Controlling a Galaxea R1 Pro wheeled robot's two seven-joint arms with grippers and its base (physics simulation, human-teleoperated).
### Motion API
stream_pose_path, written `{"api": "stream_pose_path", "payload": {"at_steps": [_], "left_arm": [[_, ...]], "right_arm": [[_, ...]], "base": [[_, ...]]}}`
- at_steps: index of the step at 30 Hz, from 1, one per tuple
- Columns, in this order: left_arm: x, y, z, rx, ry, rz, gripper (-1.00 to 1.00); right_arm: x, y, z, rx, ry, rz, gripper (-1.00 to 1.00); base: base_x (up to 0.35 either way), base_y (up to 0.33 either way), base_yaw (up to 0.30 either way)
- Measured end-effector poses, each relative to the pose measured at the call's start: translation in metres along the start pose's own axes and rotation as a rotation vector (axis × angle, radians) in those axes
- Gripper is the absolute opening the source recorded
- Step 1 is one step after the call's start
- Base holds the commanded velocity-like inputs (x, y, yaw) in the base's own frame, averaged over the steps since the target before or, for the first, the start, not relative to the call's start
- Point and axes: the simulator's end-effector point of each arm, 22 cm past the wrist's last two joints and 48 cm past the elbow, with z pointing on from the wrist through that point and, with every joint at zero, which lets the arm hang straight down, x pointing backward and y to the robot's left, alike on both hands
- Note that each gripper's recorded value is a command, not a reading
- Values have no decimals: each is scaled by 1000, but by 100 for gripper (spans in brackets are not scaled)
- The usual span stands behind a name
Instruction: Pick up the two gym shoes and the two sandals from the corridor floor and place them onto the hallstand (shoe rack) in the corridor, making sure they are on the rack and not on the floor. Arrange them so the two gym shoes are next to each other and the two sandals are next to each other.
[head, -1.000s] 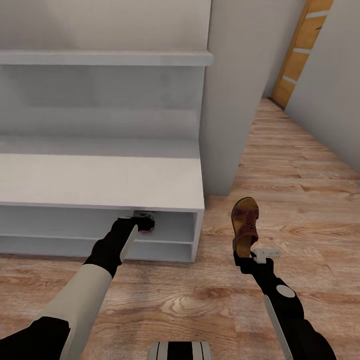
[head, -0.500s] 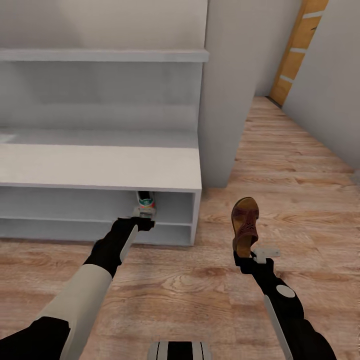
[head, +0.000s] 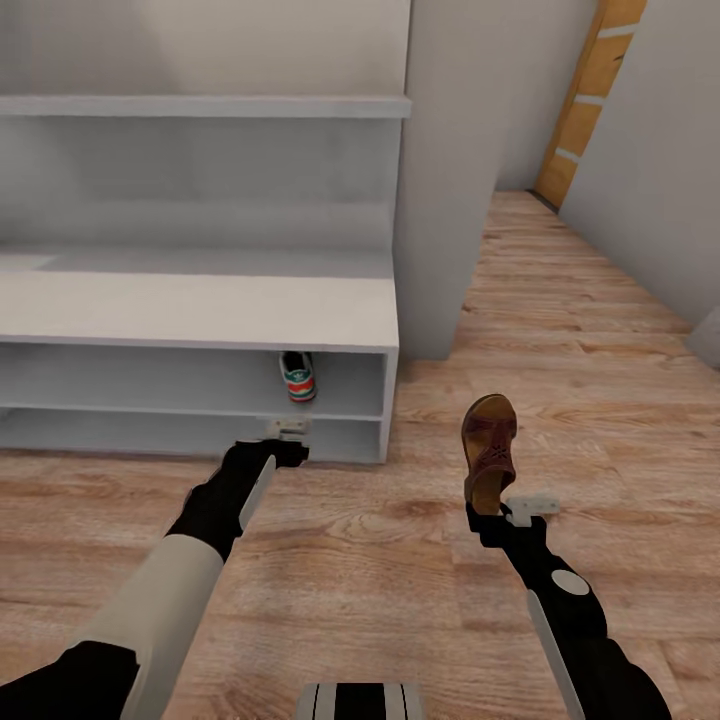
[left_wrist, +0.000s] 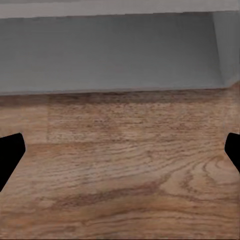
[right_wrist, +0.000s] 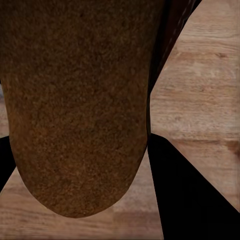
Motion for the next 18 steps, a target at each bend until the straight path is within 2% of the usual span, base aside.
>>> {"api": "stream_pose_path", "payload": {"at_steps": [1, 2, 5, 6, 8, 10, 18], "left_arm": [[8, 0, 1, 1, 11, 0, 100], [32, -1, 4, 2, 44, 1, 100], [58, -1, 5, 4, 78, 0, 100], [97, -3, 6, 11, 131, -3, 100], [121, -5, 5, 14, 162, -4, 100], [130, -6, 5, 16, 170, -5, 100], [131, -7, 6, 17, 141, -9, 100]], "right_arm": [[0, 0, 0, 0, 0, 0, -100], [0, 0, 0, 1, 0, 0, -100], [0, 0, 0, 1, 0, 1, -100], [0, 0, 0, 1, 0, 1, -100], [0, 0, 0, 1, 0, 1, -100], [0, 0, 0, 1, 0, 1, -100], [0, 0, 0, 1, -1, 1, -100]], "base": [[-10, 0, 0], [-6, 0, 0], [-3, 0, 0], [0, 0, 0], [0, 0, 0], [0, 0, 0], [-34, 39, 0]]}}
